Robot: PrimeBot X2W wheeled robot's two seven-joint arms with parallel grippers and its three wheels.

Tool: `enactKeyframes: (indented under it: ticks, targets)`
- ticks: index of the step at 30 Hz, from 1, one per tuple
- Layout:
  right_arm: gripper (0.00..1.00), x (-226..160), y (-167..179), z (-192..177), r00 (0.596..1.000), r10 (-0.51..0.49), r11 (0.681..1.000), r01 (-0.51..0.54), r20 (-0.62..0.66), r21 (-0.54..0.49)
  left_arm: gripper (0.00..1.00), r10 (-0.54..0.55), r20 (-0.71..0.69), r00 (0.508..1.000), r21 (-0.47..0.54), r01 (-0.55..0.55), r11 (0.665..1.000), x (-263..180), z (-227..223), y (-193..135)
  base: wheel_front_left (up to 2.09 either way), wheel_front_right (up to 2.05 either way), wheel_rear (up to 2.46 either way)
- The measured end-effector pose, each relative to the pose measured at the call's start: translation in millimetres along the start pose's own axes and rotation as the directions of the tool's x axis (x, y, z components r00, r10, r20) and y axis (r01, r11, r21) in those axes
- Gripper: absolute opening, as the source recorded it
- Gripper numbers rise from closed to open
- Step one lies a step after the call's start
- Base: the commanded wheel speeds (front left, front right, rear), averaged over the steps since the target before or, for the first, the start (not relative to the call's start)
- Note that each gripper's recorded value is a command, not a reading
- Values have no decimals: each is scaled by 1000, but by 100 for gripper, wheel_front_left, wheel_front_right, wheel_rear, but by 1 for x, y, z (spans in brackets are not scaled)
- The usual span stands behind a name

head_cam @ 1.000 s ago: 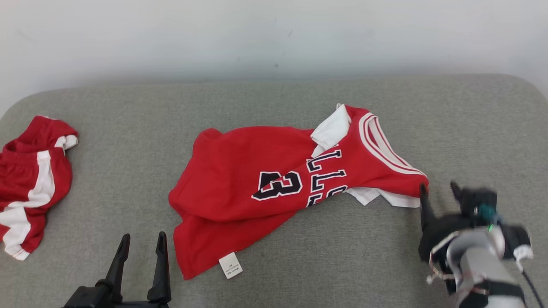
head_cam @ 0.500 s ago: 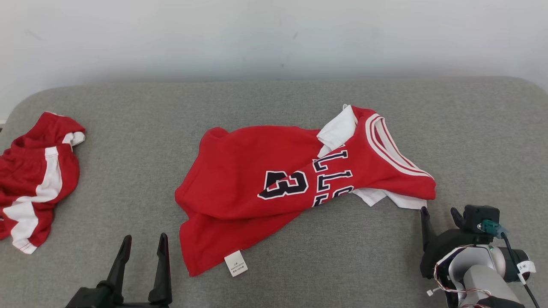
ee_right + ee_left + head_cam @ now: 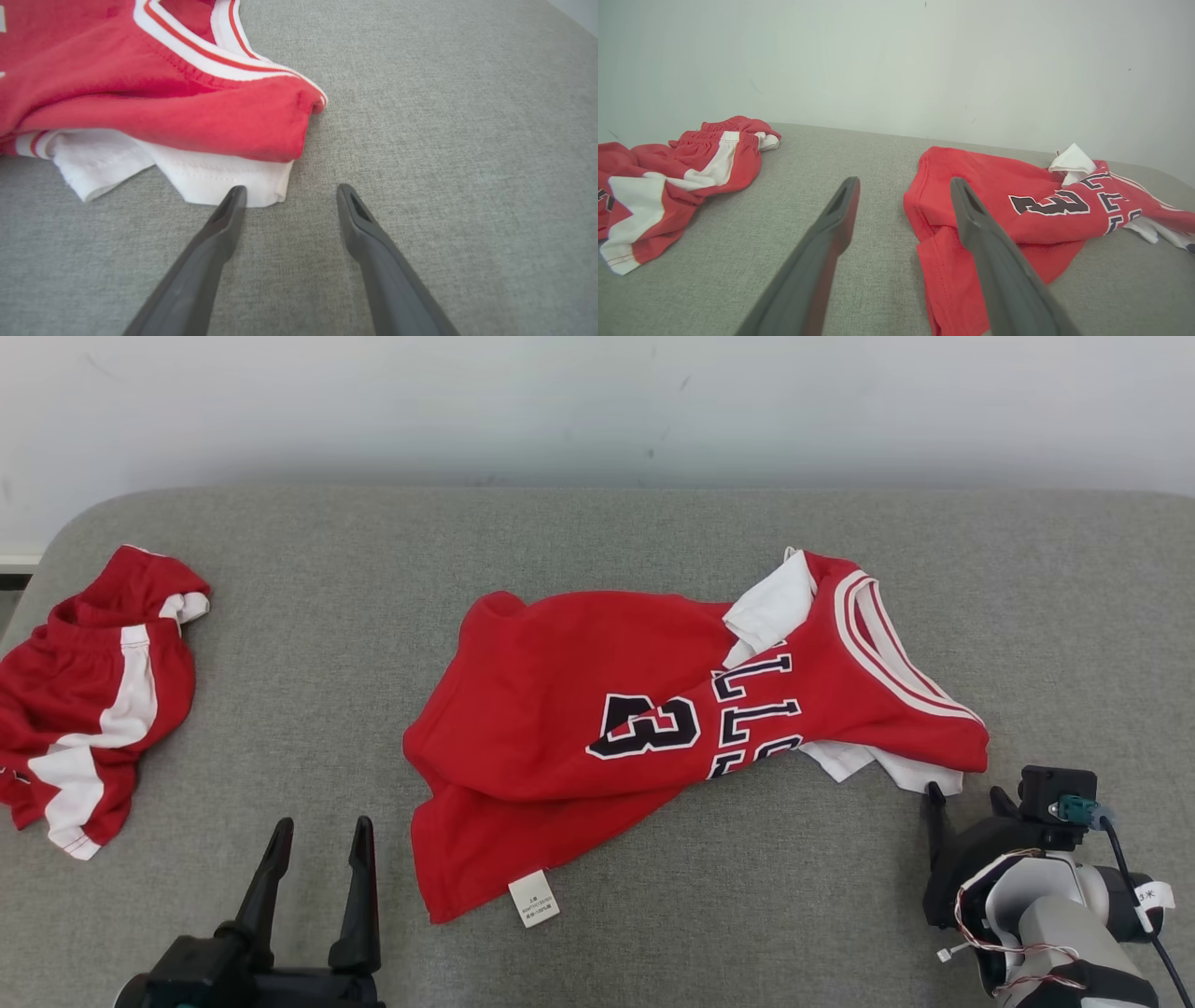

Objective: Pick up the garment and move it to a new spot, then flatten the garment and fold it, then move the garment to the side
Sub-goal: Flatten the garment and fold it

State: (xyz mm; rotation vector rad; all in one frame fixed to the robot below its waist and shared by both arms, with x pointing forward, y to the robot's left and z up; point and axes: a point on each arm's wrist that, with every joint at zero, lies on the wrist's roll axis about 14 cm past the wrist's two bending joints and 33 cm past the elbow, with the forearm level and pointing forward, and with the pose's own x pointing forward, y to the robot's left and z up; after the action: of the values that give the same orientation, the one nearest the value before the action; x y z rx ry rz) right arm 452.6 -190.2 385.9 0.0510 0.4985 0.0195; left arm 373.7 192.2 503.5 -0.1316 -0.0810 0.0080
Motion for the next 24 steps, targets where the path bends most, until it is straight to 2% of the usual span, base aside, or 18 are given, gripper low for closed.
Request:
enactKeyframes:
  ticks: [11, 17, 18, 19, 20, 24]
  targets:
    - [100, 4, 4, 9, 1000, -1, 999, 0, 29, 47, 100, -39, 28, 999, 8, 39, 999, 13, 8, -10, 0, 0, 0]
    - [100, 7, 4, 4, 1000, 0, 998, 2, -27, 60, 100, -50, 3, 999, 4, 50, 999, 14, 0, -12, 0, 0, 0]
    - [87, 7, 4, 2, 999, 0, 998, 2, -36, 59, 100, -50, 0, 999, 4, 50, 999, 14, -1, -12, 0, 0, 0]
    - [22, 8, 4, 2, 999, 0, 998, 2, -44, 60, 100, -49, -2, 999, 4, 49, 999, 14, -2, -12, 0, 0, 0]
    - [0, 9, 4, 2, 999, 1, 998, 2, -47, 61, 100, -48, -5, 999, 4, 48, 999, 14, -3, -11, 0, 0, 0]
    - [0, 10, 6, 2, 999, 7, 999, -5, -47, 52, 100, -47, -11, 999, 4, 48, 999, 15, -5, -11, 0, 0, 0]
